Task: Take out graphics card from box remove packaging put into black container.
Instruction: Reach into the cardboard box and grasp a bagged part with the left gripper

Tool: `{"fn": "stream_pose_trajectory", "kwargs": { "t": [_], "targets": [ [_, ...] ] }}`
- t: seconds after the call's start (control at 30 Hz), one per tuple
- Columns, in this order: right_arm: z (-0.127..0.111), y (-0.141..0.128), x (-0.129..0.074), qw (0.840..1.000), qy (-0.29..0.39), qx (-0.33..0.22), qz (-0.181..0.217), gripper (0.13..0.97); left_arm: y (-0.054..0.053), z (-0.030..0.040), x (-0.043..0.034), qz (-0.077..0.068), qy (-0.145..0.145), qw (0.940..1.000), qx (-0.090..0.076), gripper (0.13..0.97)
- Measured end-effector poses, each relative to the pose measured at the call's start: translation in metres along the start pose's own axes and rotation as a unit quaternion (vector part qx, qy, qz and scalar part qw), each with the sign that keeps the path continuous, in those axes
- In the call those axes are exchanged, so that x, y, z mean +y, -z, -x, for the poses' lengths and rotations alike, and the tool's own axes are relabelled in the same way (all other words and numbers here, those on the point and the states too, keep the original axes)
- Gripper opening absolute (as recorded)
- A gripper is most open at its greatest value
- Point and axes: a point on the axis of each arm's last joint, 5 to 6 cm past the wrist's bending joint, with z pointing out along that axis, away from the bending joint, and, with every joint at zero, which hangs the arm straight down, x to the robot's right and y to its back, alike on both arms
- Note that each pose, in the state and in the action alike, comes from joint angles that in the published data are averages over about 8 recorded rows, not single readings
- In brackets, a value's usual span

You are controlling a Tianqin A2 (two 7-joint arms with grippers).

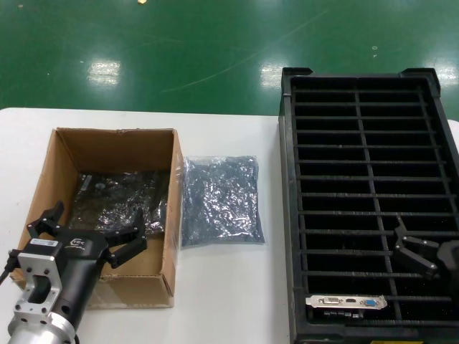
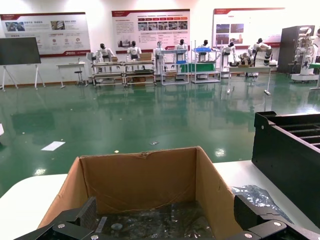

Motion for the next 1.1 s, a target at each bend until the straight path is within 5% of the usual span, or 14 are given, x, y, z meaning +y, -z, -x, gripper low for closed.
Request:
{"fn": "stream_pose_trajectory", "kwargs": {
  "t": [0.47, 0.57, 0.7, 0.77, 0.83, 0.97, 1.1],
  "targets": [
    [0.0, 0.0, 0.0, 1.0, 0.0, 0.0, 0.0, 0.966, -0.001, 0.0035, -0.0028, -0.001, -0.012, 0.9999, 0.006, 0.966],
    [0.0, 0.0, 0.0, 1.0, 0.0, 0.0, 0.0, 0.966, -0.004, 0.0115, -0.0096, -0.005, -0.044, 0.9989, 0.018, 0.966],
    [0.0, 0.0, 0.0, 1.0, 0.0, 0.0, 0.0, 0.966, -0.017, 0.0302, -0.0239, -0.01, -0.136, 0.9893, 0.051, 0.966],
    [0.0, 0.0, 0.0, 1.0, 0.0, 0.0, 0.0, 0.966, -0.028, 0.0417, -0.0302, -0.007, -0.2, 0.977, 0.075, 0.966],
    [0.0, 0.0, 0.0, 1.0, 0.0, 0.0, 0.0, 0.966, -0.043, 0.0542, -0.0351, 0.002, -0.268, 0.9582, 0.1, 0.966],
    [0.0, 0.0, 0.0, 1.0, 0.0, 0.0, 0.0, 0.966, -0.075, 0.0793, -0.042, 0.036, -0.385, 0.9115, 0.14, 0.966],
    [0.0, 0.0, 0.0, 1.0, 0.0, 0.0, 0.0, 0.966, -0.104, 0.0998, -0.0487, 0.075, -0.466, 0.8667, 0.162, 0.966]
  ]
}}
